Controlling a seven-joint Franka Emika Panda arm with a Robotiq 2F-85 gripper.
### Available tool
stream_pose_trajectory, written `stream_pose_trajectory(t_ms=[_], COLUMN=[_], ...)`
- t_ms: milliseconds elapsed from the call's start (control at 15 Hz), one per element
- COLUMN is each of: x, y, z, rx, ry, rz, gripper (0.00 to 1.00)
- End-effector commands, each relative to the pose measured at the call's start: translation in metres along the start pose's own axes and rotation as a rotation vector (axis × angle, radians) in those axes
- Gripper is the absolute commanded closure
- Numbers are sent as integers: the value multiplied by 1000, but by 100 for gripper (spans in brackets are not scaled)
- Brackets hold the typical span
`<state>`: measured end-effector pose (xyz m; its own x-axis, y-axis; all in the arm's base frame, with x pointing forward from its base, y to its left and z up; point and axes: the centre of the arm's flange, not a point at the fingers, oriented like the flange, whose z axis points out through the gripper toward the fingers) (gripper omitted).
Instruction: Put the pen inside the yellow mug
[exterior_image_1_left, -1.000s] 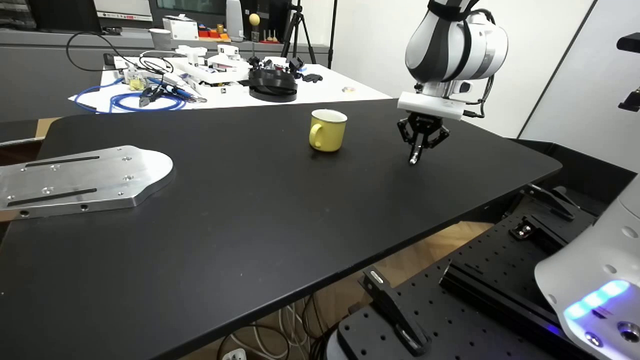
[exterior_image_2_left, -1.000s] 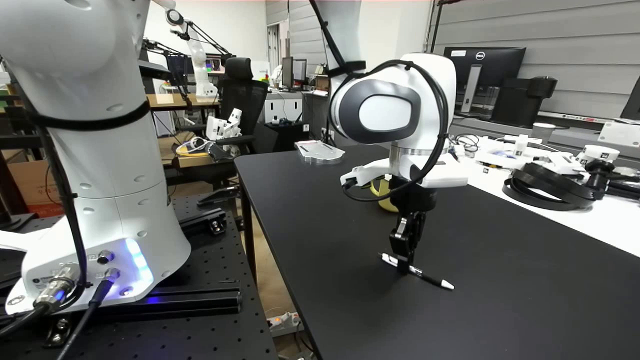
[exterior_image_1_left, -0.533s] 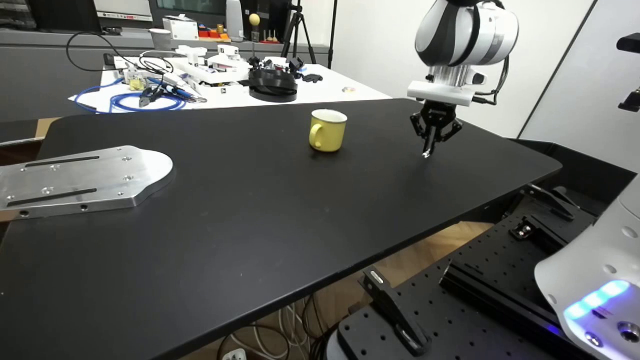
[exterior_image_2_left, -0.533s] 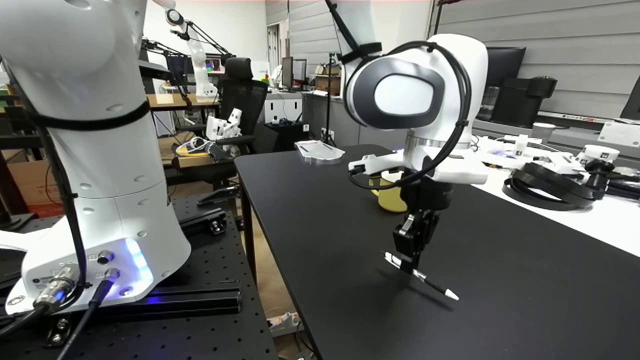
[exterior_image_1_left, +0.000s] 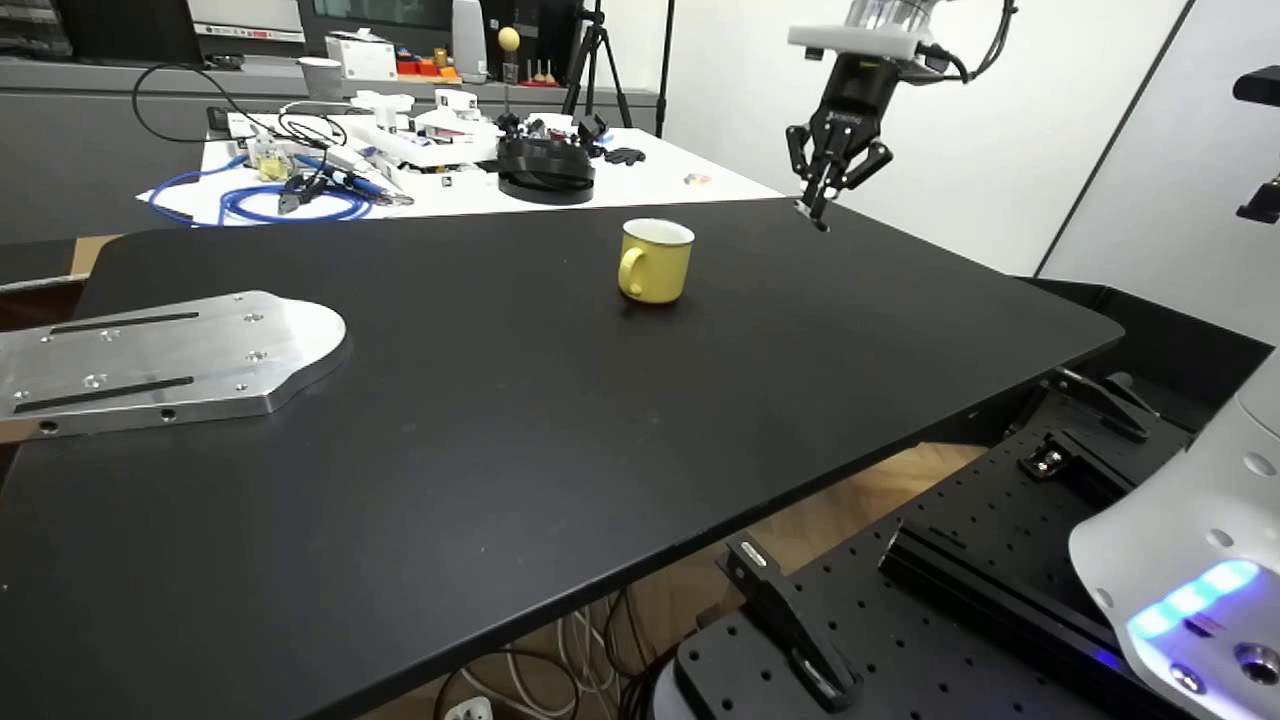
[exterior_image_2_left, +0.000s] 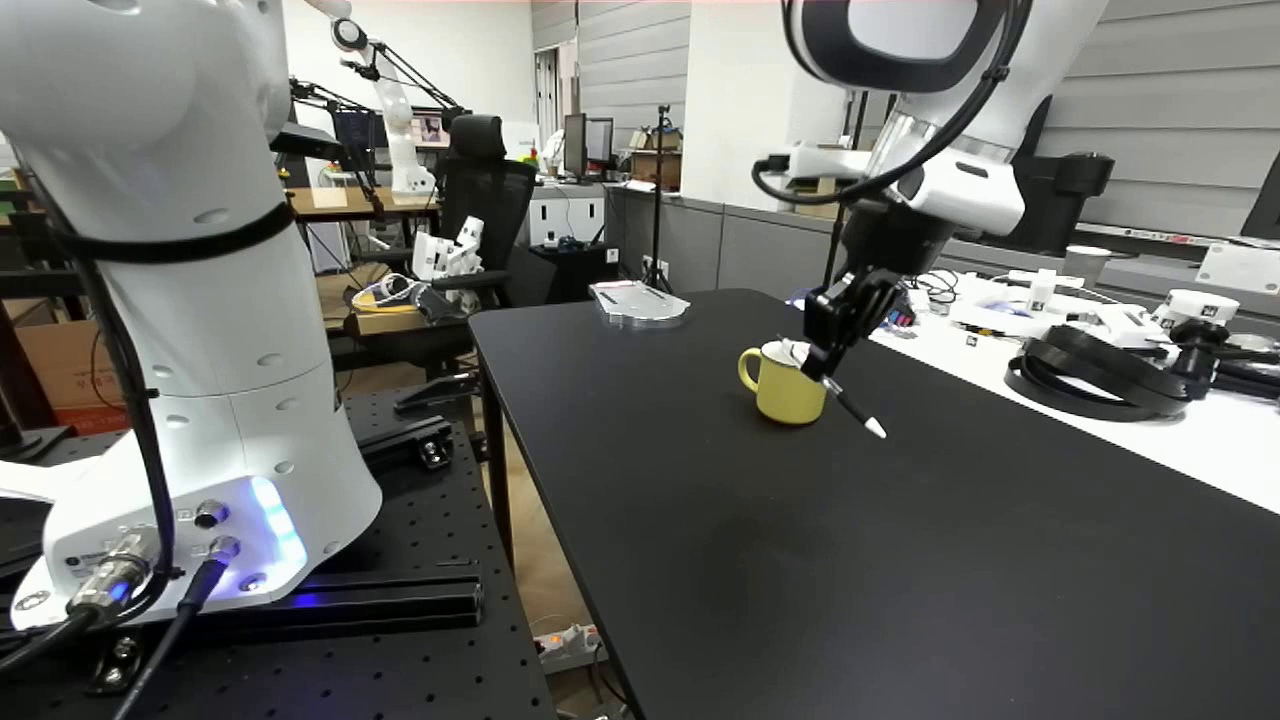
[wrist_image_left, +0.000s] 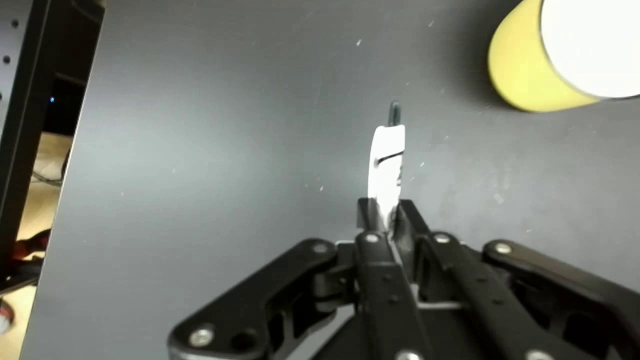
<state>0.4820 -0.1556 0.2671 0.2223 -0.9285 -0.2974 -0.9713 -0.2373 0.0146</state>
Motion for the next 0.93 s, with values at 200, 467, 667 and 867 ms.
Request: stream_pose_trajectory(t_ms=[200, 467, 667, 867], x=[-18, -25, -40, -59], y=[-46, -73, -91, -100], z=[-18, -8, 5, 24], rx=[139, 198, 221, 223], ry=[-235, -296, -367, -431], rz=[116, 180, 212, 240], gripper=[97, 97, 97, 97])
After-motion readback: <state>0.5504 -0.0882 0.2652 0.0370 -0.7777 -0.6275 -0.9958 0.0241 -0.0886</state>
